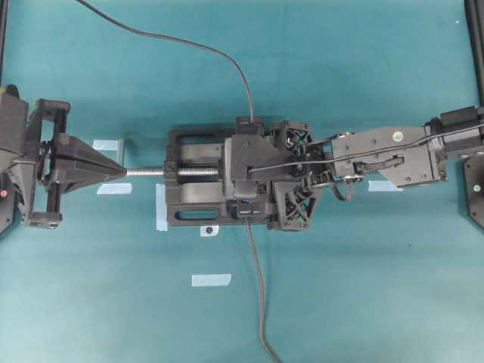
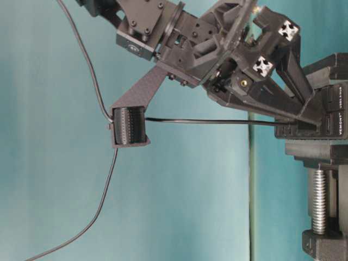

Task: Insert the USB into the second port from the front of the fixed hub.
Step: 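Push the USB plug down into the second port with the right gripper, then open the right gripper to release the inserted plug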

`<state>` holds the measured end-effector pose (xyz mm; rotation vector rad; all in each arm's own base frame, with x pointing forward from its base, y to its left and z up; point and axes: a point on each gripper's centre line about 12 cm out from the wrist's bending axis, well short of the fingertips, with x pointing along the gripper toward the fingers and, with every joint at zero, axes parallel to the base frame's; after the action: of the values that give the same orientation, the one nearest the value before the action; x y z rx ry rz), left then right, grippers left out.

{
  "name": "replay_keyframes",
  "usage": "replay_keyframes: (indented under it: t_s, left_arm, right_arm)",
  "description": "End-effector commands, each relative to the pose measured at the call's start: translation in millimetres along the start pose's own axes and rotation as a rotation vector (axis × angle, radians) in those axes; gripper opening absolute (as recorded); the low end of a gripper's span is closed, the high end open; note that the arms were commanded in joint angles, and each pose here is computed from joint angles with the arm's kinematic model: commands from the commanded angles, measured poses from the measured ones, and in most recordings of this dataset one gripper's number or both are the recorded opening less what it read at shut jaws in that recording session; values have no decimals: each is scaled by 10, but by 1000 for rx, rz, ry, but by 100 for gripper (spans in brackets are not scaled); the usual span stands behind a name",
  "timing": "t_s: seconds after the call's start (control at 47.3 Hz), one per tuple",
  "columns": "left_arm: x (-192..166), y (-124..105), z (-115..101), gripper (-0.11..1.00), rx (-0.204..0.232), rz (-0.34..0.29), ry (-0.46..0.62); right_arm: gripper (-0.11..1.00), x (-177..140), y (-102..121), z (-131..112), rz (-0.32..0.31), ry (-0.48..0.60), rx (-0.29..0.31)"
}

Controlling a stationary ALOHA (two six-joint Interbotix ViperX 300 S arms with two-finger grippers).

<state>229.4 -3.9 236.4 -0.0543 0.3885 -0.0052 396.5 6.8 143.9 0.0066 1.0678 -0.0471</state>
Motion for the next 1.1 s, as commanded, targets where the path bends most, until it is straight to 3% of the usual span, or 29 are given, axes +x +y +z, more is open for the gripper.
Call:
replay_keyframes:
  t_s: [0.0,0.296,1.079]
  left_arm:
    - [-2,-8,76,0,-1,-3,-26]
    - [-2,-8,70,0,-1,-3,-24]
    - [-2,-7,64,0,-1,-3,-23]
  right_arm:
    - [80,-194,16,134,5,-54,8]
    - [80,-351,7,165,5,-84,8]
    - [80,-335,8,151,5,-80,7]
